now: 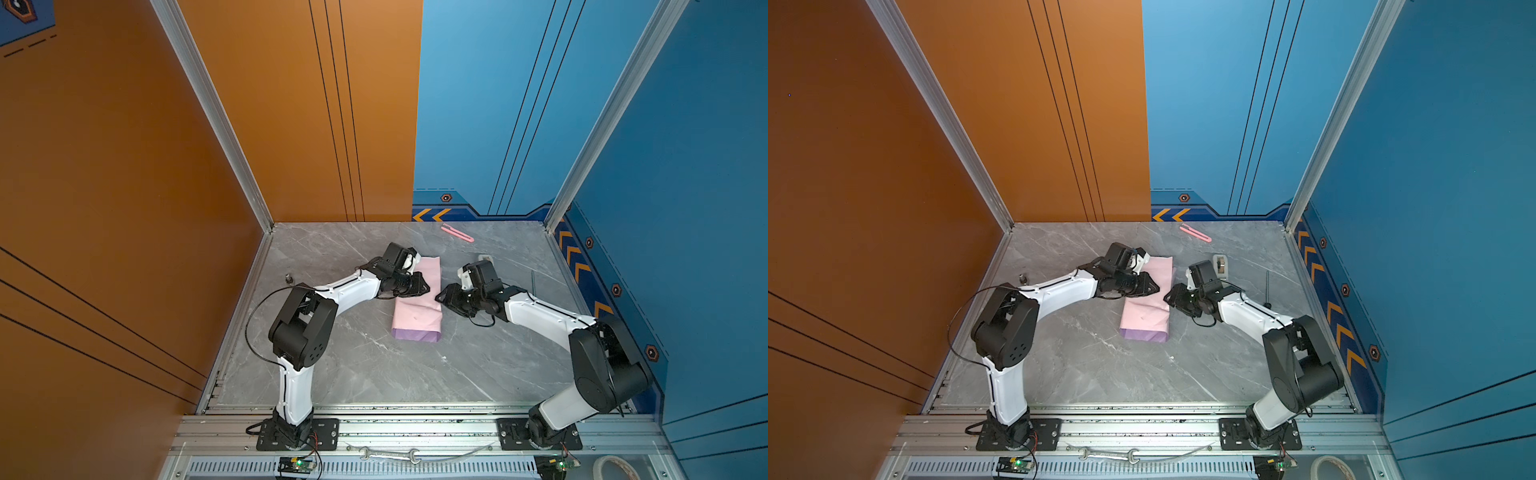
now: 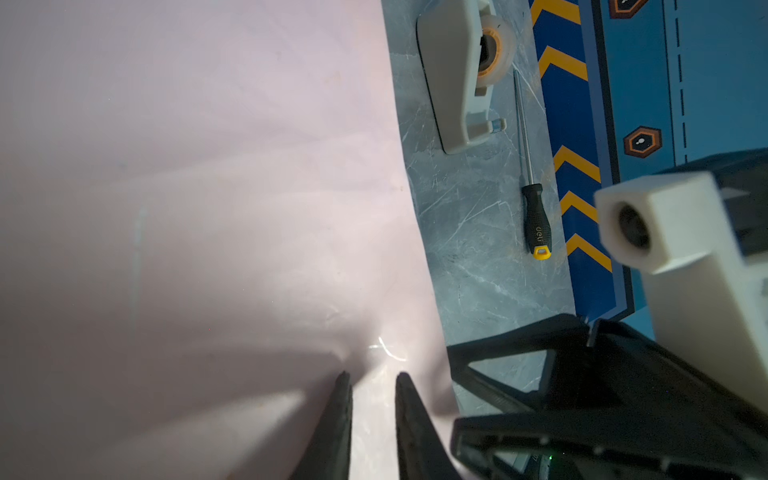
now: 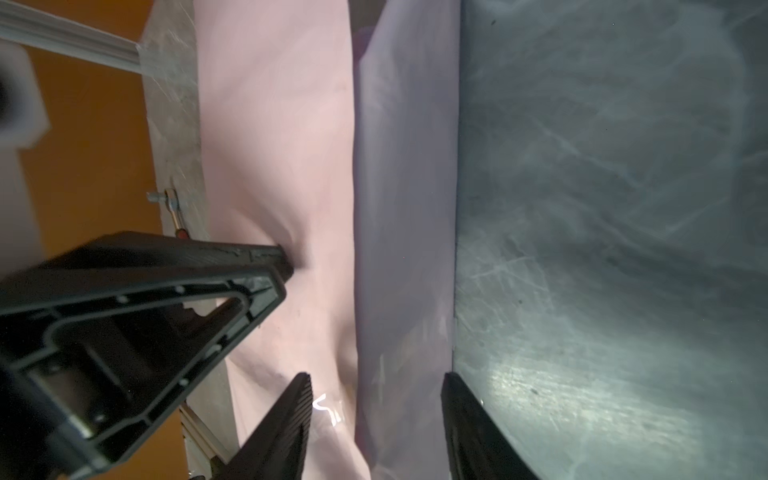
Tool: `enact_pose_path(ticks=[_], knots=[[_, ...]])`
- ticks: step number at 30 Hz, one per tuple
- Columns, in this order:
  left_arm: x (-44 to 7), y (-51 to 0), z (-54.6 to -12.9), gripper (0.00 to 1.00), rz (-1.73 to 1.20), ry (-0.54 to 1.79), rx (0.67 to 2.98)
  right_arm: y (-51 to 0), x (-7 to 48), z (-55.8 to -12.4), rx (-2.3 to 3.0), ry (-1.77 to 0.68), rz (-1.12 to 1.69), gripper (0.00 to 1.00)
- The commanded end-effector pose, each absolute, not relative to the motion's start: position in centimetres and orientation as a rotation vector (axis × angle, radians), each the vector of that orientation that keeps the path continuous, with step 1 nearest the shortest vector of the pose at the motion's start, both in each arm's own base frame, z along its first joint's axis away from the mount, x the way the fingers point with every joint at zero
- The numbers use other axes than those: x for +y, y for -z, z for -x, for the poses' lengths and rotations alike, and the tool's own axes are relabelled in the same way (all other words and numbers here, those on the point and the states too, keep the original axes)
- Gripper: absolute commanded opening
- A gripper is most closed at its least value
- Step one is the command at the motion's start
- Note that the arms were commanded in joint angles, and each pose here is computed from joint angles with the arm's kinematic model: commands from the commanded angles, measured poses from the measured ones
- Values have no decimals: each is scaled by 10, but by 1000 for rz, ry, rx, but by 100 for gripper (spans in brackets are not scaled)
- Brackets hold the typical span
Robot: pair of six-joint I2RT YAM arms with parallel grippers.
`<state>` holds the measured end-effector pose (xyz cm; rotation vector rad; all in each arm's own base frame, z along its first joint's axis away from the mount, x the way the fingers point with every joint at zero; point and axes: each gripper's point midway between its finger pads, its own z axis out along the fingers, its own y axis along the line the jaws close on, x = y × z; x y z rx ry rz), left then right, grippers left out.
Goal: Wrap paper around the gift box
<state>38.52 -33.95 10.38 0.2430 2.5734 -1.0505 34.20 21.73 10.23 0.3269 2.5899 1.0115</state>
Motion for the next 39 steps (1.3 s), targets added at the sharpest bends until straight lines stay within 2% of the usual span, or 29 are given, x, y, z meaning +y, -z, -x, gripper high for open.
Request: enact_pose_path(ticks=[1, 12, 20, 23, 25, 27, 28, 29, 34, 36, 39], knots=[[-322, -63, -373, 22, -209, 936, 2721, -127, 220, -351, 2501, -1146, -339, 53], [-322, -63, -374, 22, -205, 933, 2720, -99, 232, -346, 2588, -1148, -338, 33], [-322, -64, -375, 22, -206, 932, 2717, -77, 229, -342, 2650, -1091, -366, 7], [-322, -65, -376, 22, -207, 932, 2713, -77, 227, -341, 2651, -1078, -372, 7], [-324, -71, -378, 22, -210, 938, 2697, -84, 228, -342, 2636, -1084, -361, 16], [-327, -85, -384, 23, -215, 947, 2661, -96, 226, -344, 2606, -1079, -345, 31], [-328, -95, -387, 25, -218, 951, 2636, -103, 223, -344, 2595, -1064, -332, 42], [-327, -107, -391, 27, -216, 954, 2608, -110, 219, -344, 2585, -1041, -321, 48], [-310, -153, -399, 41, -160, 955, 2515, -134, 192, -335, 2582, -901, -271, 61], [-297, -160, -398, 46, -111, 956, 2506, -135, 188, -329, 2614, -861, -235, 63], [-274, -153, -393, 47, -46, 927, 2529, -134, 194, -329, 2637, -878, -199, 65]])
